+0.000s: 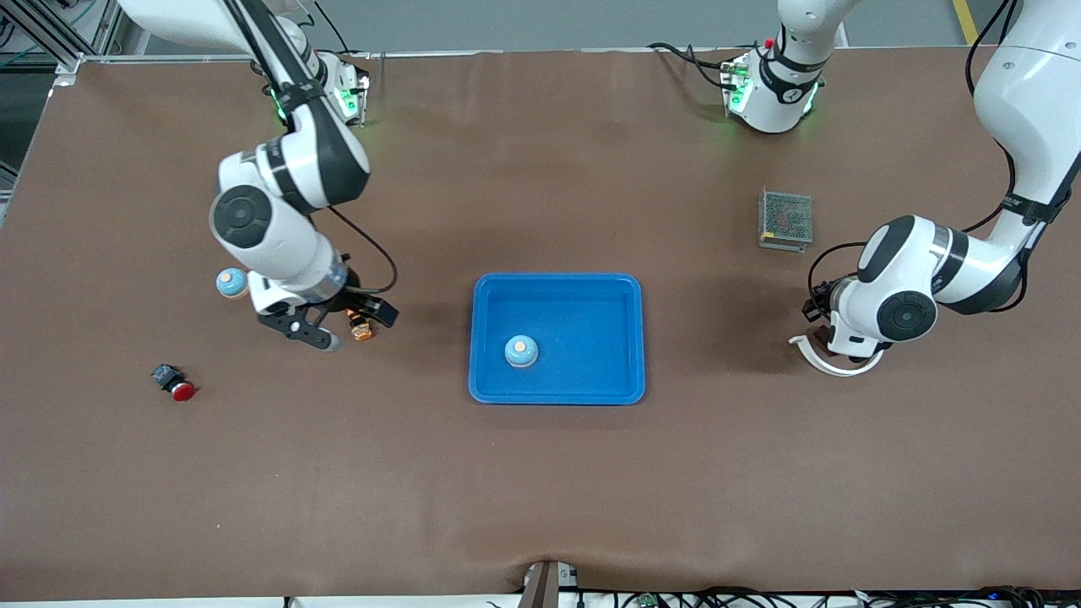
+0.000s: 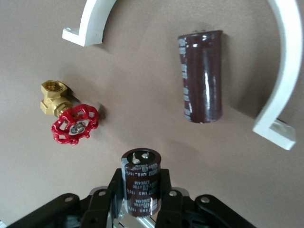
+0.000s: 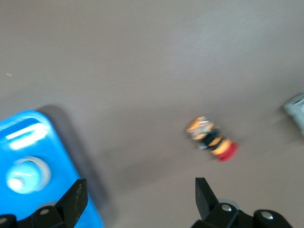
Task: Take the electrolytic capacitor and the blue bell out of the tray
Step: 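Release the capacitor by the clip while the right gripper grasps the bell, then lift the bell with the right gripper while the left gripper withdraws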
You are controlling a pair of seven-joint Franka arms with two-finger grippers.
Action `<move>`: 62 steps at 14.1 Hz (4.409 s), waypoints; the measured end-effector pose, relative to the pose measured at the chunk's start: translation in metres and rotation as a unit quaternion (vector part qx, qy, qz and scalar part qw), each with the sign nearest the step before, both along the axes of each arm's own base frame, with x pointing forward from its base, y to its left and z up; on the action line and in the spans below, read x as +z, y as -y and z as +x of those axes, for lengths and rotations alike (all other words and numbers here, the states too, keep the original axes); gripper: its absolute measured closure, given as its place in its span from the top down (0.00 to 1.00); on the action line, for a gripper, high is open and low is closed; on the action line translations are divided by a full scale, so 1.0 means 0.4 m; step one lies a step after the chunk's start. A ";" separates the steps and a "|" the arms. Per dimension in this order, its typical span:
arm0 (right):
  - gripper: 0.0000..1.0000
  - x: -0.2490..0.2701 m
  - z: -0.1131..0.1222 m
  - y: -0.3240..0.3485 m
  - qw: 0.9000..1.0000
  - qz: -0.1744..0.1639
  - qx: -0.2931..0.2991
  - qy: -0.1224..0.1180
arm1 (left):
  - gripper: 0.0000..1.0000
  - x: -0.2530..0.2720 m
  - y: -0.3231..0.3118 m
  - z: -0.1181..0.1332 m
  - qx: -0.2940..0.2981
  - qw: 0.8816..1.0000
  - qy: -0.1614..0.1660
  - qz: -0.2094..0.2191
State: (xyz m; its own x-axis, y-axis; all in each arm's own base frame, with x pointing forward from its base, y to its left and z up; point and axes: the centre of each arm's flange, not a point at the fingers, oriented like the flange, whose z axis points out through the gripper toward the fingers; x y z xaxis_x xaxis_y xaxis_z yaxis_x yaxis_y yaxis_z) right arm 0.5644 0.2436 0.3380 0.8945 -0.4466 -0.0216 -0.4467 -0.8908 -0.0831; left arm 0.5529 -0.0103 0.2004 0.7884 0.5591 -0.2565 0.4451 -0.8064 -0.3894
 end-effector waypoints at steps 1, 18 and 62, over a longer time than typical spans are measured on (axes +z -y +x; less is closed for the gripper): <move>1.00 -0.023 -0.005 -0.057 1.000 0.005 -0.019 0.005 | 0.33 -0.006 -0.005 -0.005 -0.011 1.000 0.000 0.007; 1.00 -0.293 0.051 -0.438 0.994 0.014 -0.109 0.013 | 0.49 -0.081 -0.071 -0.039 -0.028 0.999 0.019 -0.004; 0.64 -0.240 0.169 -0.368 0.994 -0.063 -0.091 -0.017 | 1.00 0.652 0.204 0.323 -0.185 0.960 0.201 -0.065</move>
State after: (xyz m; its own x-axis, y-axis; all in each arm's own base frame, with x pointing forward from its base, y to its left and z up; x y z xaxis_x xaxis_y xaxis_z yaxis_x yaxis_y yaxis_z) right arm 0.6319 0.3906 0.2419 0.7983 -0.6020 0.0154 -0.6021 -0.7974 0.0411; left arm 0.6821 -0.0920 0.4611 0.9765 0.2063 0.0616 0.2128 -0.9683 -0.1305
